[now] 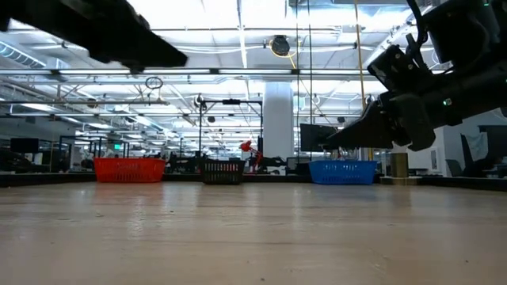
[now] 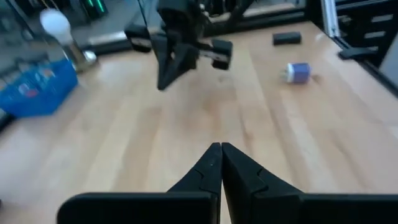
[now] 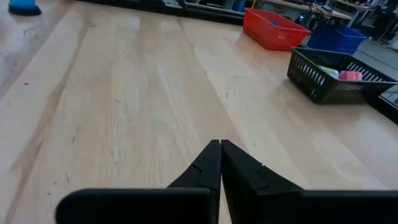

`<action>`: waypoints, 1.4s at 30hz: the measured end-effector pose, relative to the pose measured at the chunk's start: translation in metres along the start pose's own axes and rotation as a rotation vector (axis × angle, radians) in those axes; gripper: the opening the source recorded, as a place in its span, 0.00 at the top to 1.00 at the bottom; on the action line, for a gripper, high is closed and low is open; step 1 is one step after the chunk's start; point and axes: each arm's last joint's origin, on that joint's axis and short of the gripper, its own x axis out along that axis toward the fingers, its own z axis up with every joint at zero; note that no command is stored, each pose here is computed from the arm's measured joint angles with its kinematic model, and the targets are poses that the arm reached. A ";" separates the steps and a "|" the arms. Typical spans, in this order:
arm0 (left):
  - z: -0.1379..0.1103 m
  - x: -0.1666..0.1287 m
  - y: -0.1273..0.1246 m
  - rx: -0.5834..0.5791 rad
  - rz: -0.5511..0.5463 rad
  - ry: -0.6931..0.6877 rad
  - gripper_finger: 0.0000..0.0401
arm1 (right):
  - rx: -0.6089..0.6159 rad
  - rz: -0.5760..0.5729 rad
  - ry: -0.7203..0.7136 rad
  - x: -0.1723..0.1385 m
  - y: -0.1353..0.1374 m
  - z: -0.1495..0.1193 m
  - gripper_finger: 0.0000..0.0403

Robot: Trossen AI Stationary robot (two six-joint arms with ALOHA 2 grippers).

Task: Pick & Place Office items
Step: Put the blue hourglass into the blue bin

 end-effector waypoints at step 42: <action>0.077 -0.113 -0.051 -0.278 0.044 0.816 0.98 | 0.041 0.263 -0.131 -0.002 0.007 0.014 1.00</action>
